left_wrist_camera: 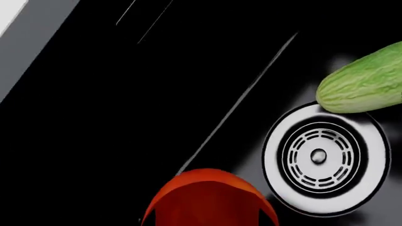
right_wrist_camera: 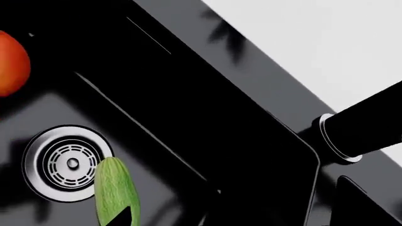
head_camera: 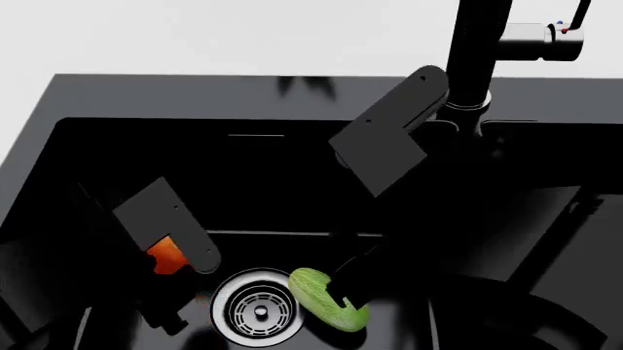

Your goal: Pick the vegetables from the sink and place them on the cutting board.

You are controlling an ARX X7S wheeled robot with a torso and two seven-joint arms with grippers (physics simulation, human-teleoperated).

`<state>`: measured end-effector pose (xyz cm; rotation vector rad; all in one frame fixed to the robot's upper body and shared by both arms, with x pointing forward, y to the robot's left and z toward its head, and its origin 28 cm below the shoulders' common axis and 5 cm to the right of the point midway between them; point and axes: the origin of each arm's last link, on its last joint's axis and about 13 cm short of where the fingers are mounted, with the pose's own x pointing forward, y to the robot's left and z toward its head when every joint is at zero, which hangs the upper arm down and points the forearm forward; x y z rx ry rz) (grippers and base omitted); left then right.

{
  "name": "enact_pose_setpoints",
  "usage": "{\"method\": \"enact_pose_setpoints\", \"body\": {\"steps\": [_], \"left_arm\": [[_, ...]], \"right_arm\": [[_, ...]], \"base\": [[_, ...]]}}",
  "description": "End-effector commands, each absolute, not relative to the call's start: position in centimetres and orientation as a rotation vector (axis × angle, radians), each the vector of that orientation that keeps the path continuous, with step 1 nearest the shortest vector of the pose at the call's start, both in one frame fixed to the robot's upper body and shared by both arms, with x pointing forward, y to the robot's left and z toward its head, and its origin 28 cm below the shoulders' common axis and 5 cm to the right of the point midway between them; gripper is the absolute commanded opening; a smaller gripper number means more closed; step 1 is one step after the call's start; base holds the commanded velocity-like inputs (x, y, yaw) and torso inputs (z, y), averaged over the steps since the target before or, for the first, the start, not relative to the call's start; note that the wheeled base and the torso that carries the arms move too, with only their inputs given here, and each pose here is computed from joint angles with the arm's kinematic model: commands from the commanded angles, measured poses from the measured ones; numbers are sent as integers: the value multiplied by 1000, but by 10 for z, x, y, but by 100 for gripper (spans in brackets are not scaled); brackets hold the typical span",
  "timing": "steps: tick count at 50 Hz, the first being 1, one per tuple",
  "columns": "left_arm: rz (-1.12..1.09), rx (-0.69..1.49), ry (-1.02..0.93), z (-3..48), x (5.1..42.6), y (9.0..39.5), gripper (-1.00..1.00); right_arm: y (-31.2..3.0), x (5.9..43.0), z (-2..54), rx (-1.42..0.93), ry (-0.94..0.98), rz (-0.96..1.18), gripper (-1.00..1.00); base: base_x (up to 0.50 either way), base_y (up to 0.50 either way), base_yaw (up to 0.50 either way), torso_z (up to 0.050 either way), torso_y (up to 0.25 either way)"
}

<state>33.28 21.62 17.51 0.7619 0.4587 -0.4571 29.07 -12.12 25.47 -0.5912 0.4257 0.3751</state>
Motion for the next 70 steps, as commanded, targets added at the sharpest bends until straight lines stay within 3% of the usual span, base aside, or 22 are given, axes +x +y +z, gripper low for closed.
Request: {"method": "enact_pose_setpoints", "body": {"steps": [1, 16, 70], "left_arm": [[-362, 749, 343, 195, 325, 214, -100], [-341, 724, 304, 206, 325, 212, -100], [-335, 693, 246, 214, 314, 219, -100]], "right_arm": [[-107, 300, 253, -630, 471, 458, 100], [-99, 309, 234, -638, 511, 547, 100], [-84, 361, 192, -739, 769, 554, 100]], "base": [[0, 0, 0, 0, 0], [0, 0, 0, 0, 0], [0, 0, 0, 0, 0]]}}
